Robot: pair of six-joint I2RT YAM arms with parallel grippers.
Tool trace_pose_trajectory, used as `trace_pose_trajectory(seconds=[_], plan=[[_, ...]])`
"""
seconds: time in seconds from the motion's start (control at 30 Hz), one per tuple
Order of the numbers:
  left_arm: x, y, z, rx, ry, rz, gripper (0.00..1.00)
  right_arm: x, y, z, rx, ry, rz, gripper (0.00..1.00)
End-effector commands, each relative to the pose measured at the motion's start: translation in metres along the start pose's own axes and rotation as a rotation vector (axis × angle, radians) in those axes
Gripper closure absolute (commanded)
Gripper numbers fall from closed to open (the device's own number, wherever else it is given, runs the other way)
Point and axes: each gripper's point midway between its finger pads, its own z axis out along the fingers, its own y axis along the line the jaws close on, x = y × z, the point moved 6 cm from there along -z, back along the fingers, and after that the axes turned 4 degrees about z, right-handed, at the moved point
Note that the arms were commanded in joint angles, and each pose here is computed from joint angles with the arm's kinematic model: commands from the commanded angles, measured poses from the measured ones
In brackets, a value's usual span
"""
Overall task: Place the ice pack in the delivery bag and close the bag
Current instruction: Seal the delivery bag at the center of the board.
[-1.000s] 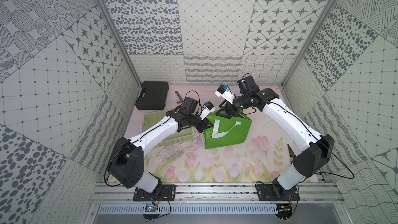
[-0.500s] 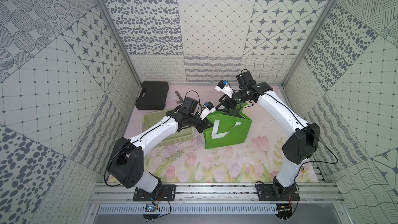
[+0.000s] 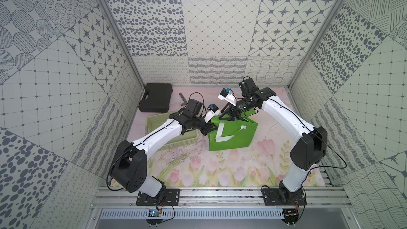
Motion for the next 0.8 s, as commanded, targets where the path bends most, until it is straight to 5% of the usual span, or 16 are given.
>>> trace_pose_trajectory(seconds=[0.0,0.77], plan=[[-0.019,0.004,-0.003,-0.006,-0.079,0.048,1.00,0.002,0.016,-0.002,-0.025,0.007,-0.009,0.43],[-0.019,0.002,-0.002,0.020,-0.088,0.024,1.00,0.010,0.025,0.039,0.037,0.064,-0.065,0.70]])
